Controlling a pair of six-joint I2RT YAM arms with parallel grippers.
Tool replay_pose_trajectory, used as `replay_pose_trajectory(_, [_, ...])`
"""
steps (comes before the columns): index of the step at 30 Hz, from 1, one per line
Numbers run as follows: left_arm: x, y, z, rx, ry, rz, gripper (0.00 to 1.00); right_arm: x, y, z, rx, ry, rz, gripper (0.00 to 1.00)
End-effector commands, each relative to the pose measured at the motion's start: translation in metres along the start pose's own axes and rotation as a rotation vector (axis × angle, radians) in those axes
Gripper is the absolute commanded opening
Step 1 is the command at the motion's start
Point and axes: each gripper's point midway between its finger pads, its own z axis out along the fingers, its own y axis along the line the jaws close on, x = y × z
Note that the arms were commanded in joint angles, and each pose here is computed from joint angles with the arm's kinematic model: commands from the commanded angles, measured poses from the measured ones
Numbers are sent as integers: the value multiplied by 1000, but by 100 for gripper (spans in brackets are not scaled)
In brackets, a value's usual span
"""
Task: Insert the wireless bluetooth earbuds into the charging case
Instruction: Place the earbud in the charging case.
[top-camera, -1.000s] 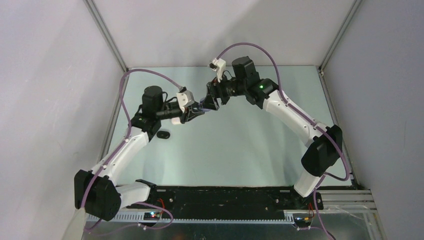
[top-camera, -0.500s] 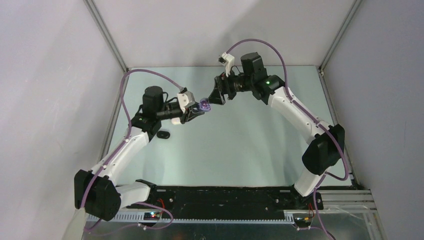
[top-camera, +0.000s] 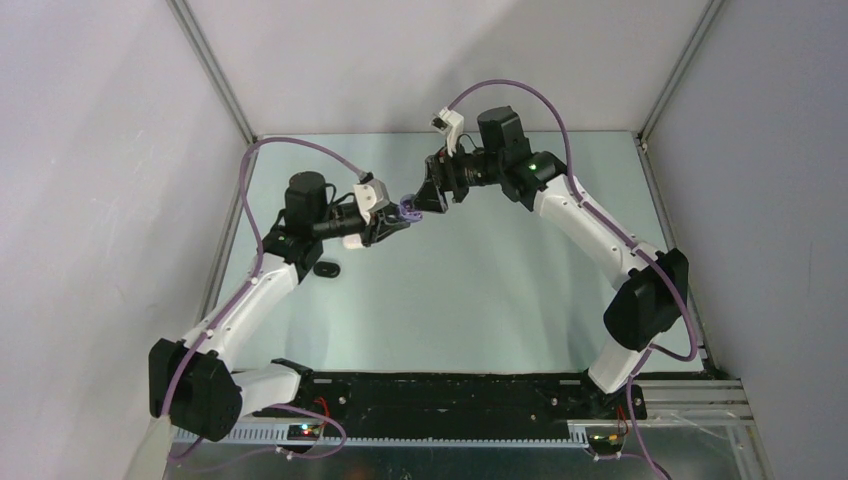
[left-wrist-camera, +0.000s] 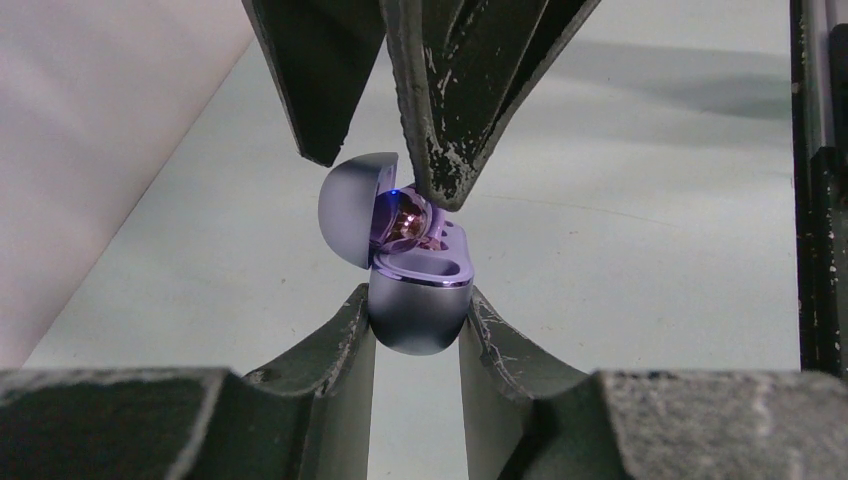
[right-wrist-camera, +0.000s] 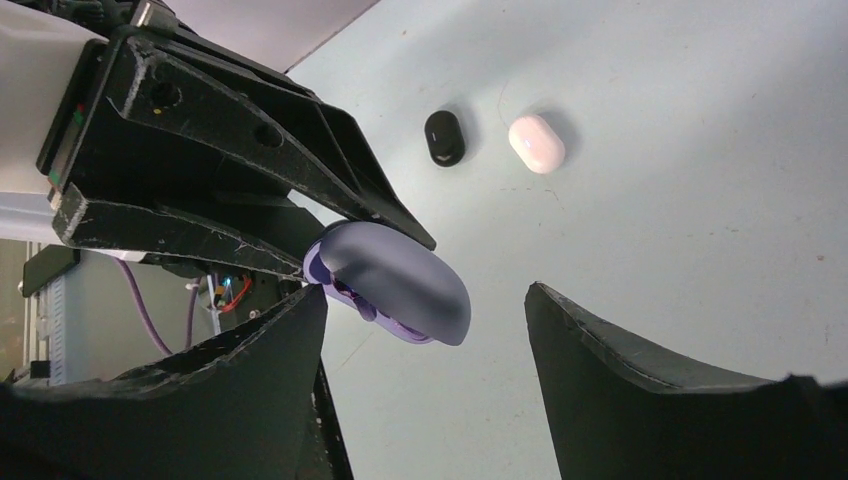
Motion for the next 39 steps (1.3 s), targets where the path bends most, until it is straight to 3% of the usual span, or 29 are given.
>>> replay_pose_trajectory(1, [-24, 10, 0, -21, -68, 15, 0, -25, 7, -10, 9, -57, -73, 76])
replay_pose_trajectory(16, [-23, 12, 1, -19, -60, -42, 0, -41, 9, -39, 36, -105, -137, 70])
replay_pose_trajectory(19, [-25, 12, 1, -14, -71, -65, 0, -38, 18, -48, -37, -99, -136, 58])
replay_pose_trajectory(24, [-32, 10, 5, 19, -115, -116, 0, -21, 38, -50, -222, -62, -136, 30])
replay_pose_trajectory(26, [-37, 8, 6, 41, -134, -138, 0, -15, 43, -47, -259, -47, -135, 27])
replay_pose_trajectory(39, [-43, 5, 3, 82, -163, -200, 0, -18, 36, -26, -241, -44, -146, 32])
